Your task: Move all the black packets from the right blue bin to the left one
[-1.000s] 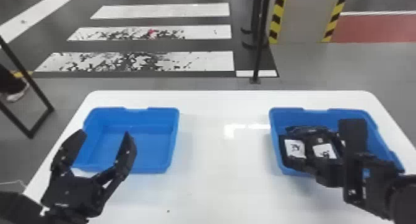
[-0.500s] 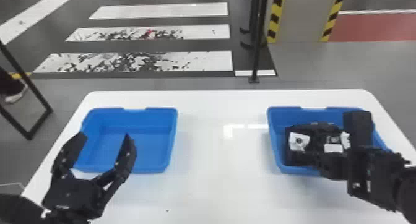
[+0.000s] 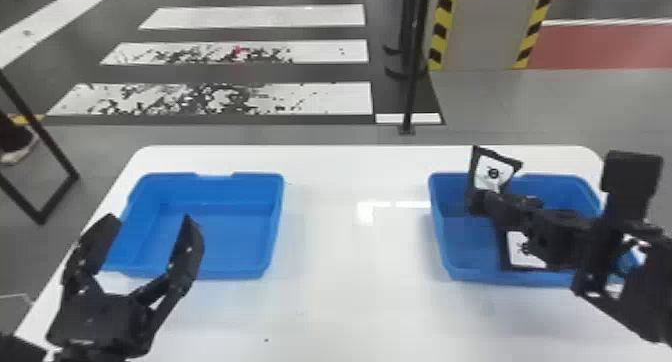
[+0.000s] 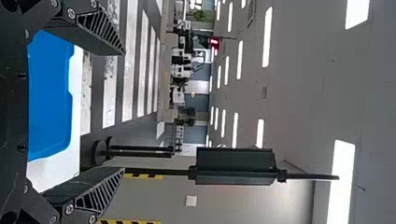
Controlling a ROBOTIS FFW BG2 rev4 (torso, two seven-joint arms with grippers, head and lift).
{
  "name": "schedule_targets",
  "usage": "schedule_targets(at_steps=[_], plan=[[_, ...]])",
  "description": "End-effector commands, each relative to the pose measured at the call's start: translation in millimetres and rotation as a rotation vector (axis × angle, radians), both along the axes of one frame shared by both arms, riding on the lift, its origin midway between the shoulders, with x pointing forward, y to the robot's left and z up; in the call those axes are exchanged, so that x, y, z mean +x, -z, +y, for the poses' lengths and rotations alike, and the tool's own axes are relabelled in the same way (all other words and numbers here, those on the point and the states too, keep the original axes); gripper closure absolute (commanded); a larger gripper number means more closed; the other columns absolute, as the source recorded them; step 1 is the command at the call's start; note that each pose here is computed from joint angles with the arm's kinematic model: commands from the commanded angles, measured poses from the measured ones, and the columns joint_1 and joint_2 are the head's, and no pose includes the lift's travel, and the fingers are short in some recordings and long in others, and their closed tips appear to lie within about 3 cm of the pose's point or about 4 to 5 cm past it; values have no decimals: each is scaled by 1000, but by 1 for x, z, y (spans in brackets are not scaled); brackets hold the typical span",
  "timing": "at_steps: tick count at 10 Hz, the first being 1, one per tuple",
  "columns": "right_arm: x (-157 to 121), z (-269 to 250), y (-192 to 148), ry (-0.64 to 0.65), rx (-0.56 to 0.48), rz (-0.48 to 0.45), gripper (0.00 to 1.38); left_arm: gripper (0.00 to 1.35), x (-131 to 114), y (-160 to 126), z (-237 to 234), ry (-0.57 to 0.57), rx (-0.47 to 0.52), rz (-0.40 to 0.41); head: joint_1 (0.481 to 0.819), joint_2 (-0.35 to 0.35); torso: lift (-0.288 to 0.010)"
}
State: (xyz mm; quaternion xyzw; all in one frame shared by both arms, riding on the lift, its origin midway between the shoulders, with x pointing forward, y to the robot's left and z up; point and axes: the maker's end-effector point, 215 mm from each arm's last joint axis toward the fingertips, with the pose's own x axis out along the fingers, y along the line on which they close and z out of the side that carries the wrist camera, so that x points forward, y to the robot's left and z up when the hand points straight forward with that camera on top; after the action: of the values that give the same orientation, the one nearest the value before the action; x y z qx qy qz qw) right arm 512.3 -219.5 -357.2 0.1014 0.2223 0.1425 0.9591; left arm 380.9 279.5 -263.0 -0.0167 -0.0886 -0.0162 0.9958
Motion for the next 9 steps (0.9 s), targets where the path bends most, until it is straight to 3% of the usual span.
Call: schedule_targets(at_steps=[1, 4, 6, 9], plan=[[-4, 30, -44, -93, 78, -110, 1125, 159, -1, -9, 2, -11, -18, -44, 695, 66, -140], [-42, 143, -92, -429, 273, -224, 1125, 159, 10, -18, -14, 37, -161, -57, 695, 171, -140], [-77, 203, -87, -583, 376, -193, 1127, 159, 23, -31, -48, 160, -258, -37, 695, 247, -140], [-108, 254, -78, -712, 433, -143, 1127, 159, 27, -70, -115, 396, -423, -12, 695, 286, -140]])
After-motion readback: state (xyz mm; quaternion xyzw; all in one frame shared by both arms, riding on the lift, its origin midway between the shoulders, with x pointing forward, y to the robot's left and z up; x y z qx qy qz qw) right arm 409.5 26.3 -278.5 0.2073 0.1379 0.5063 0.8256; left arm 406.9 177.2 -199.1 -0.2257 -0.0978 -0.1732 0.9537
